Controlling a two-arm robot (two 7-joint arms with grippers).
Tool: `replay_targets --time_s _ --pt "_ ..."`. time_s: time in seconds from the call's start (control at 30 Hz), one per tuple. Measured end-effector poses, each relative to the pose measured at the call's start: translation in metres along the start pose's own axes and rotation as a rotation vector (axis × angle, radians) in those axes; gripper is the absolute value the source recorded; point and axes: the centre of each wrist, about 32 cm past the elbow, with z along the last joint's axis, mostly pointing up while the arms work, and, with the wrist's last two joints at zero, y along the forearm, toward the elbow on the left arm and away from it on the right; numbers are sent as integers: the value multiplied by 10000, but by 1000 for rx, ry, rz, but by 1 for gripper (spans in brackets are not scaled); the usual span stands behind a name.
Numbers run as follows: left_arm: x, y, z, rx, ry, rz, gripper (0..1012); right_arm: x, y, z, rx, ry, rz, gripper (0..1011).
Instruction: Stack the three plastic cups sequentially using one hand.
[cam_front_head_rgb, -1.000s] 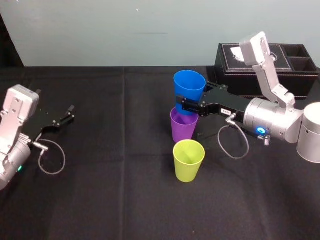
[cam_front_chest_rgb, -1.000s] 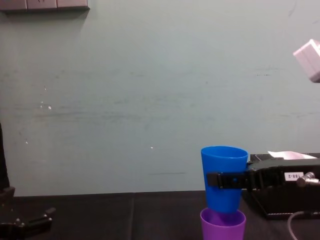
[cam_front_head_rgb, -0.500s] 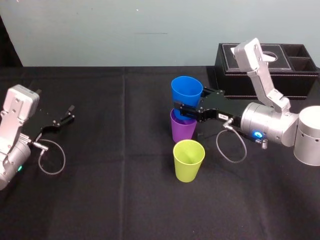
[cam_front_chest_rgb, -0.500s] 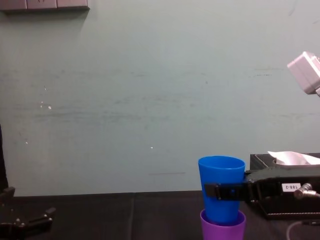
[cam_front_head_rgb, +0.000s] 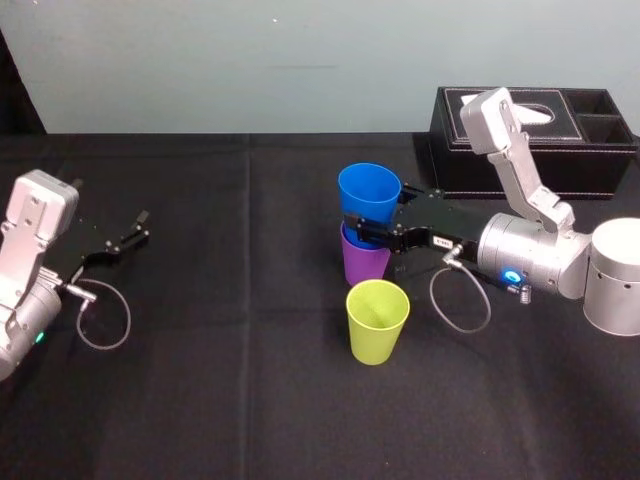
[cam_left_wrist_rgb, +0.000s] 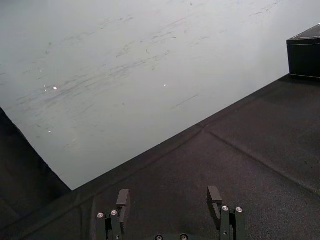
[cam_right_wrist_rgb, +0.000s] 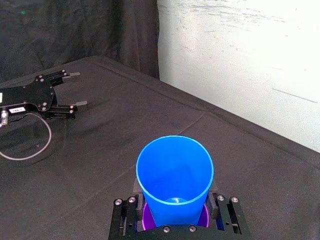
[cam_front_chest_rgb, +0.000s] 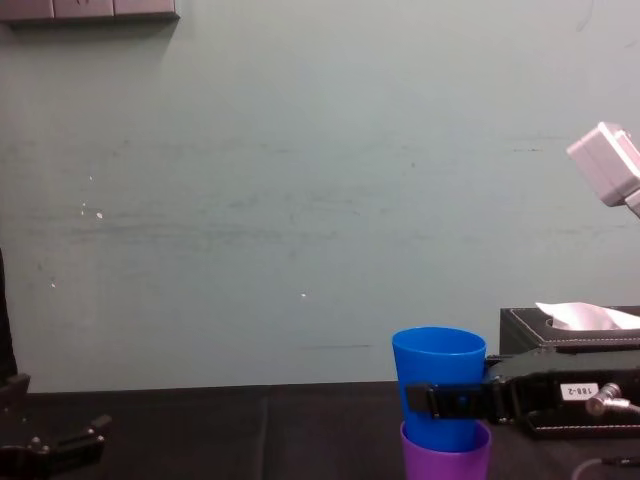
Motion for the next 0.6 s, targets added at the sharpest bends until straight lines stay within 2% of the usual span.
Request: replay_targets --time_s 0.23,0.6 --pt "0 0 0 0 0 0 1012 1 -3 7 2 -1 -1 723" --pt "0 0 0 0 0 0 1011 1 -7 14 4 -2 -2 983"
